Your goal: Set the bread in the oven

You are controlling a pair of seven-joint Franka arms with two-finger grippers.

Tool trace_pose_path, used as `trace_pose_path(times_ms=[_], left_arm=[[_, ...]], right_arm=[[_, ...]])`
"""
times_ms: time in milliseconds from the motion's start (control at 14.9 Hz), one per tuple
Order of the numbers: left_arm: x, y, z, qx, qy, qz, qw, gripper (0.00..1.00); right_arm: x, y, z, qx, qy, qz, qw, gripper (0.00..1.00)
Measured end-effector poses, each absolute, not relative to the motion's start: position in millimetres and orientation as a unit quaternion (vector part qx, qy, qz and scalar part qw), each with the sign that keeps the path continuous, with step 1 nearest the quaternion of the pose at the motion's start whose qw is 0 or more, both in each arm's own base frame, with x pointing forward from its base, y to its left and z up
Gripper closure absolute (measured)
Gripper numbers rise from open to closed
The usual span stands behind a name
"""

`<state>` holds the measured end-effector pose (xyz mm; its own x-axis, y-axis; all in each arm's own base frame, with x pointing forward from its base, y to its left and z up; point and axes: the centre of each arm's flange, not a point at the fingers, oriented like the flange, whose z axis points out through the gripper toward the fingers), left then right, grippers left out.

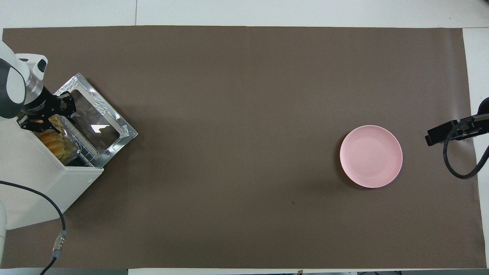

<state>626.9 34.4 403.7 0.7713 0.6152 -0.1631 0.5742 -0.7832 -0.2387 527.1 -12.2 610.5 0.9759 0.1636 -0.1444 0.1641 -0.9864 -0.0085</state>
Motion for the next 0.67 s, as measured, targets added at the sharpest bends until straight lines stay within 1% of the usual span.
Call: trace_pose_path(times_ms=[67, 134, 268, 335, 470, 671], left_arm=[[629.7, 34.1, 404.9, -0.939, -0.317, 0.106, 0.086, 0.39], [633.2, 34.4, 407.1, -0.941, -0.316, 0.092, 0.085, 0.26], [640.9, 32.1, 416.4, -0.945, -0.310, 0.066, 0.080, 0.05], [644.3, 29.9, 425.6, -0.948, -0.303, 0.057, 0.078, 0.00], [647.1, 25.5, 450.8, -0.956, -0.280, 0.048, 0.070, 0.00], [636.3, 26.0, 489.4, -0.974, -0.212, 0.063, 0.051, 0.00]], right_arm=[[527.1, -12.2, 610.5, 0.994, 0.082, -0.072, 0.002, 0.00], [527.1, -12.2, 610.5, 0.994, 0.082, -0.072, 0.002, 0.00], [527.1, -12.2, 610.5, 0.994, 0.082, -0.072, 0.002, 0.00], [527.1, -12.2, 610.5, 0.994, 0.082, -0.072, 0.002, 0.00], [527.1, -12.2, 610.5, 0.994, 0.082, -0.072, 0.002, 0.00], [527.1, -12.2, 610.5, 0.994, 0.082, -0.072, 0.002, 0.00]])
